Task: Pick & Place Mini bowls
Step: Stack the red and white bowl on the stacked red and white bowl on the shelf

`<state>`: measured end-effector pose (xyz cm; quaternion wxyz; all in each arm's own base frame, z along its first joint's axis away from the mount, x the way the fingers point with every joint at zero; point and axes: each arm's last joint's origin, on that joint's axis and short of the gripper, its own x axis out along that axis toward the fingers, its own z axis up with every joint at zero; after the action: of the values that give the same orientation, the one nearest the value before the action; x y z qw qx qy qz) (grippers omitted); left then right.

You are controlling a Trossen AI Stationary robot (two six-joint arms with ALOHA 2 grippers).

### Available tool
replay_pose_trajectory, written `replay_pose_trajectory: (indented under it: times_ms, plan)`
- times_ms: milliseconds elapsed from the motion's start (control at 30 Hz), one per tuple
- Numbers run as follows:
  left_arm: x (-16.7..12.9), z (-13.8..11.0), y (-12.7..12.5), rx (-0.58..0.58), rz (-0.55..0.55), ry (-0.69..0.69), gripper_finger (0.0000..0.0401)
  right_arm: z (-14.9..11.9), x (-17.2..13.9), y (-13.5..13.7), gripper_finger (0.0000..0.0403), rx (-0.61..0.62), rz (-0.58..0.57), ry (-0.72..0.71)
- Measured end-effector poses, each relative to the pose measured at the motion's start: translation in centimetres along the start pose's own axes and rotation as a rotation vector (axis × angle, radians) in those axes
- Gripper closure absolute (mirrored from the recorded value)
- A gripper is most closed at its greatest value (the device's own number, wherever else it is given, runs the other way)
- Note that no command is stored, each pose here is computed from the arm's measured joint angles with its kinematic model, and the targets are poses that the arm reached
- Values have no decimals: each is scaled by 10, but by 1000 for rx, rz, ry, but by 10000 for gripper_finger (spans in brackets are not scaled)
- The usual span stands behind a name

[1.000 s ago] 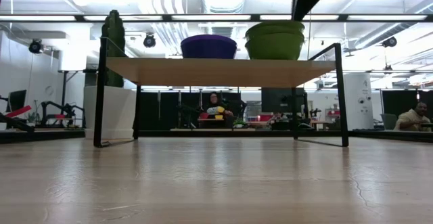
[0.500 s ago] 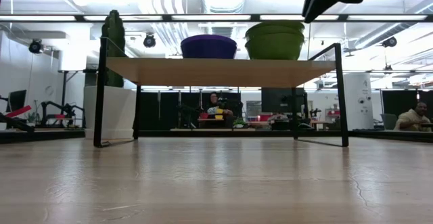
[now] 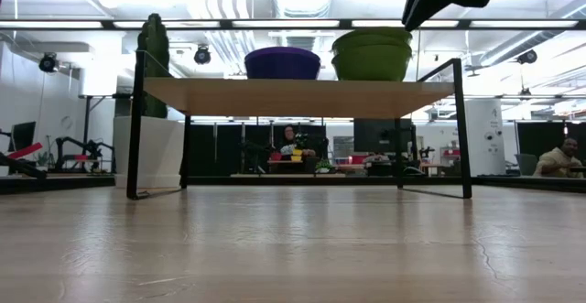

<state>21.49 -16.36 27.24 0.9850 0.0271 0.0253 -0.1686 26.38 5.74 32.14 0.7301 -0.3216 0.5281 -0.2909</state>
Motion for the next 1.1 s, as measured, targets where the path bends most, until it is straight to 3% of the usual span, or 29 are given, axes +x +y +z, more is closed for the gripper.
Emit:
replay_pose_trajectory:
  times_ms: [1100]
  plan:
    - [0,0,0,0,-2,0,339,1,2,5,332,9,69,11]
